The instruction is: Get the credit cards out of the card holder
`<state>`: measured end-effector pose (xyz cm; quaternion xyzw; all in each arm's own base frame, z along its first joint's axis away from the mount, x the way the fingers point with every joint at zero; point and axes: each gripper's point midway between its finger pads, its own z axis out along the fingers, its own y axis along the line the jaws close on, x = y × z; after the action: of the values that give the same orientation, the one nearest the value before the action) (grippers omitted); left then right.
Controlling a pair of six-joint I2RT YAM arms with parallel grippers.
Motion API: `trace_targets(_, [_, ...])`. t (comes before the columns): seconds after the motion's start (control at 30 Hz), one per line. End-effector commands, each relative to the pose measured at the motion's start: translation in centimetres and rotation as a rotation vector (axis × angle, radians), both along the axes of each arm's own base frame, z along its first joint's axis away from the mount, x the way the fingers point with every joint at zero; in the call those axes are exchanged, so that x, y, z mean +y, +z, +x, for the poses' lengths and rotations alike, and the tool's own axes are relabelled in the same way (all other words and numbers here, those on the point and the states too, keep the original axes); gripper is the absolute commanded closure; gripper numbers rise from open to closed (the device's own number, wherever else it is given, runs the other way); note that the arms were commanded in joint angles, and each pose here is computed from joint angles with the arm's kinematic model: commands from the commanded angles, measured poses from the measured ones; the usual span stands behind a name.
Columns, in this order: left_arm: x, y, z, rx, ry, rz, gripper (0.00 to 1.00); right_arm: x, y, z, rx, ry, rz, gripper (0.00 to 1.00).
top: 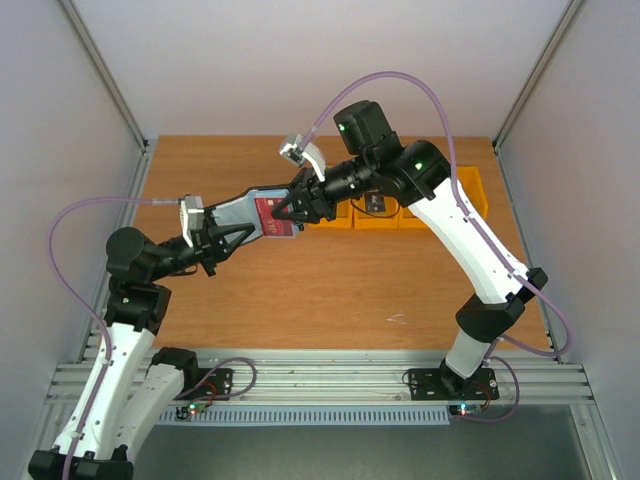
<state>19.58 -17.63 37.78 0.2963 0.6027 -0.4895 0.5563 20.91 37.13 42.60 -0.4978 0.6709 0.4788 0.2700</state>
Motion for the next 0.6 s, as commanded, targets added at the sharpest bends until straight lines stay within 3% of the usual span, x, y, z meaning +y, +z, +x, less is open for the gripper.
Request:
trace_targets(0.0, [0.6,0.7,0.0,0.036,0.047,-0.074,1.0,0.0,-0.2,-0.3,0.006,-0.045,-0.019,0.52])
trace_targets(0.13, [0.6,1.1,-0.4,0.052,0.031,-0.103,1.0,-1.0,-0.7,-0.6,-0.022,-0.075,-0.019,0.36])
trace_targets(0.3, [0.4,1.9,-0.7,0.047,-0.003,-0.108,1.0,-2.1,-0.8,-1.5,-0.01,-0.065,-0.026,0.33])
trace_targets(0.37, [0.2,2.1,-1.0,0.044,-0.024,-0.105,1.0,-2.4,-0.9,-1.5,0.007,-0.054,-0.014,0.38])
trace_targets(0.5, [0.1,2.1,-1.1,0.056,-0.039,-0.095,1.0,-2.2,-0.5,-1.5,0.06,-0.011,0.026,0.66])
trace_targets(0.57, [0.0,1.9,-0.8,0.075,-0.039,-0.089,1.0,-2.0,-0.2,-1.4,0.061,-0.003,0.036,0.74])
